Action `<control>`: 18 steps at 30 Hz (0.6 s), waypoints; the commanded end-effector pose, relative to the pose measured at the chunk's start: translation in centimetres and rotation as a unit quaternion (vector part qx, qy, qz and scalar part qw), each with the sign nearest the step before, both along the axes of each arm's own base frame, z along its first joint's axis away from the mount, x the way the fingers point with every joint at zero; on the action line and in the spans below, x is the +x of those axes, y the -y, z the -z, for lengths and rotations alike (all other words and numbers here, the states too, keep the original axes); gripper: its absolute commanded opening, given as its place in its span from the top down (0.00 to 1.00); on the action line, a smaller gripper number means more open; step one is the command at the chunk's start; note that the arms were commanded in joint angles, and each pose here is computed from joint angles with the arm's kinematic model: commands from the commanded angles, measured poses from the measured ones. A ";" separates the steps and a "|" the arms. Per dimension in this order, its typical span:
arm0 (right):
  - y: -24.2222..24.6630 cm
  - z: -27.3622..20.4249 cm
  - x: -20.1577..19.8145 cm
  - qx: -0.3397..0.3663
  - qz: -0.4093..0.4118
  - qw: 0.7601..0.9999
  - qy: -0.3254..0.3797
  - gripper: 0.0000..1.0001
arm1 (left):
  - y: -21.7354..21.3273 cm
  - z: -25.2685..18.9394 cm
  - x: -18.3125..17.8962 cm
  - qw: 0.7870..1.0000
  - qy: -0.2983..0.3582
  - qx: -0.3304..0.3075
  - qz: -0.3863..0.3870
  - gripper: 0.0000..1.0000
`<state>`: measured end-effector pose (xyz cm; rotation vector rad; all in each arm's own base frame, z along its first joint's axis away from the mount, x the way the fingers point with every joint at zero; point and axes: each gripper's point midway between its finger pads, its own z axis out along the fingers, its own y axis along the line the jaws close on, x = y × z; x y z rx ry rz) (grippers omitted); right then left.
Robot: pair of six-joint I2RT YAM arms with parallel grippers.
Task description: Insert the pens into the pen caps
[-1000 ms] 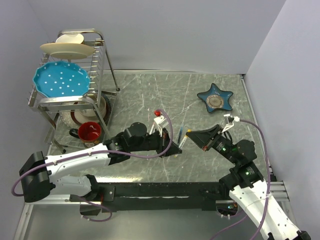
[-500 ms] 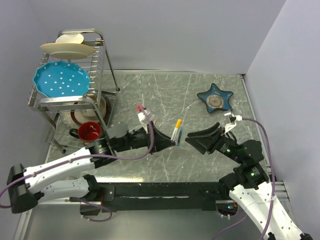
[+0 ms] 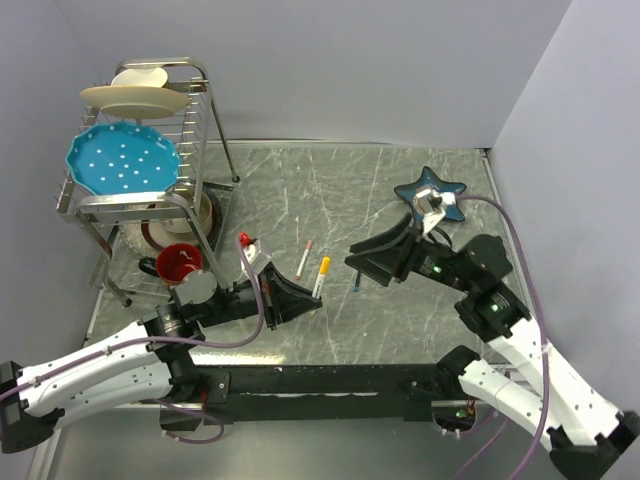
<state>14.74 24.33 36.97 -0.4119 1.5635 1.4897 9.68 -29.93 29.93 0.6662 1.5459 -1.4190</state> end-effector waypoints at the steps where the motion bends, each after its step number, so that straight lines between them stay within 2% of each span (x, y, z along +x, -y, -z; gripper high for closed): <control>1: -1.6 -3.1 0.4 0.009 -0.002 0.999 0.049 0.36 | 0.3 -0.2 -0.9 1.000 -0.003 -0.006 0.028 0.99; 5: -3.6 -3.5 0.2 0.004 -0.017 0.999 0.045 0.39 | 0.6 -0.1 -1.2 0.999 -0.006 -0.005 0.039 0.99; 11: -4.3 -2.5 0.3 -0.006 -0.009 0.999 0.043 0.52 | 0.7 0.1 -1.2 0.999 -0.004 -0.005 0.042 0.99; 15: -4.3 -1.9 -0.2 -0.004 -0.011 0.999 0.038 0.64 | 0.8 -0.3 -1.2 0.999 0.001 -0.015 0.043 0.99; 18: -4.5 -0.9 -1.0 0.003 -0.023 0.999 0.027 0.67 | 0.8 -0.7 -1.2 0.999 0.011 -0.026 0.045 0.99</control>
